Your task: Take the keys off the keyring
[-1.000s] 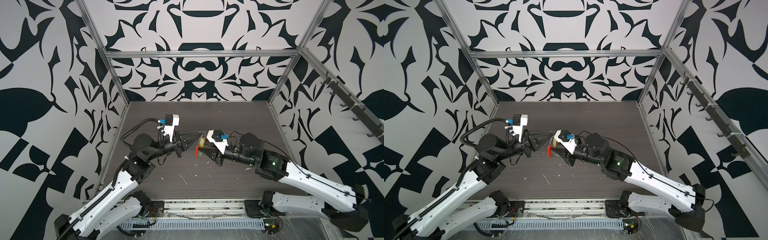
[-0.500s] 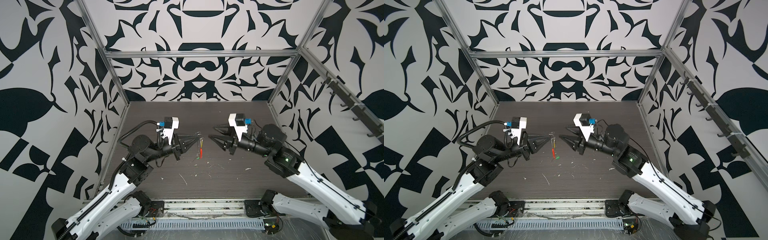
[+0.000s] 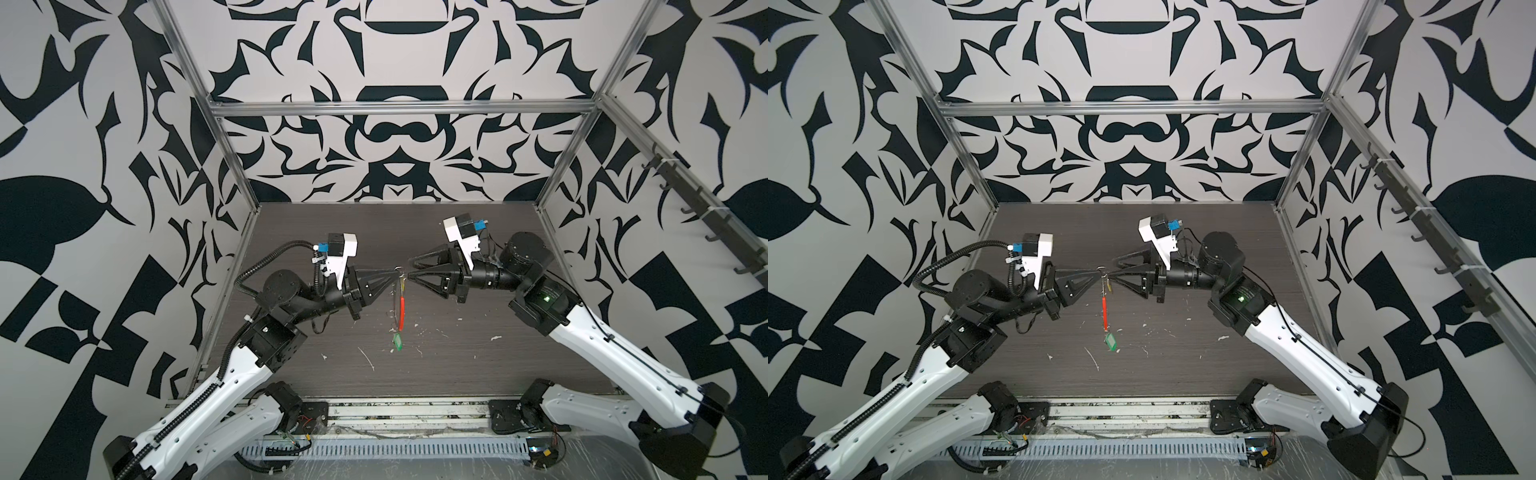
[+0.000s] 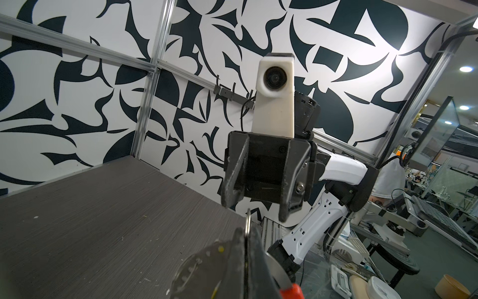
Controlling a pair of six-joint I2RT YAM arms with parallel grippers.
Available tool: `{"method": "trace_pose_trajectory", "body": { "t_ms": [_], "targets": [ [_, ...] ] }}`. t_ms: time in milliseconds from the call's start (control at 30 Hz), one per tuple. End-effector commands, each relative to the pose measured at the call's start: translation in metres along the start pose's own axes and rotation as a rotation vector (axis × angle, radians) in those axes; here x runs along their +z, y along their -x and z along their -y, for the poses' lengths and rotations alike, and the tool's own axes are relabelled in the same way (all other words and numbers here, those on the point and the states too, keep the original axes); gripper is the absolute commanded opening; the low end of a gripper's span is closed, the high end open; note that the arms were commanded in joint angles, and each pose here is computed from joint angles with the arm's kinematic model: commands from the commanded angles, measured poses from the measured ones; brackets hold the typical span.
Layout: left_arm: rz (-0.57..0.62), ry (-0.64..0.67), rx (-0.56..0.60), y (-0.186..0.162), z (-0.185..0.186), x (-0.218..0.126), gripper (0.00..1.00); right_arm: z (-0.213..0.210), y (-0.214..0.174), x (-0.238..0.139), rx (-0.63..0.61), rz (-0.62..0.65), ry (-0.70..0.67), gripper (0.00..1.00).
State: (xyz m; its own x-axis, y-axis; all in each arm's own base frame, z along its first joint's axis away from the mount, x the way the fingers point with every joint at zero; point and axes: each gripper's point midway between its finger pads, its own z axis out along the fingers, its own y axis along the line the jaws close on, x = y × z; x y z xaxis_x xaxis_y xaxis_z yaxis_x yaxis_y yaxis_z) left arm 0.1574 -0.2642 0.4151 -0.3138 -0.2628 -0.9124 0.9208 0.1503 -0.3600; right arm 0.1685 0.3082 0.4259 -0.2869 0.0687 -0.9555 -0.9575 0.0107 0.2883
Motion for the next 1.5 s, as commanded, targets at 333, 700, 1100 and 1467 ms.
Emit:
{"method": "trace_pose_trajectory", "body": {
  "t_ms": [333, 700, 1100, 1467],
  "targets": [
    [0.034, -0.011, -0.003, 0.004, -0.002, 0.003, 0.00, -0.012, 0.014, 0.003, -0.023, 0.022, 0.070, 0.29],
    [0.048, -0.003, -0.001, 0.006, -0.003, 0.002, 0.00, -0.009, 0.005, 0.005, 0.002, 0.007, 0.071, 0.26],
    [0.037, -0.018, -0.014, 0.004, -0.003, 0.005, 0.00, -0.002, 0.001, 0.009, 0.018, -0.004, 0.064, 0.08],
    [-0.066, 0.086, -0.029, -0.007, -0.011, -0.002, 0.34, 0.001, -0.021, -0.005, 0.029, -0.166, -0.049, 0.00]
  ]
}}
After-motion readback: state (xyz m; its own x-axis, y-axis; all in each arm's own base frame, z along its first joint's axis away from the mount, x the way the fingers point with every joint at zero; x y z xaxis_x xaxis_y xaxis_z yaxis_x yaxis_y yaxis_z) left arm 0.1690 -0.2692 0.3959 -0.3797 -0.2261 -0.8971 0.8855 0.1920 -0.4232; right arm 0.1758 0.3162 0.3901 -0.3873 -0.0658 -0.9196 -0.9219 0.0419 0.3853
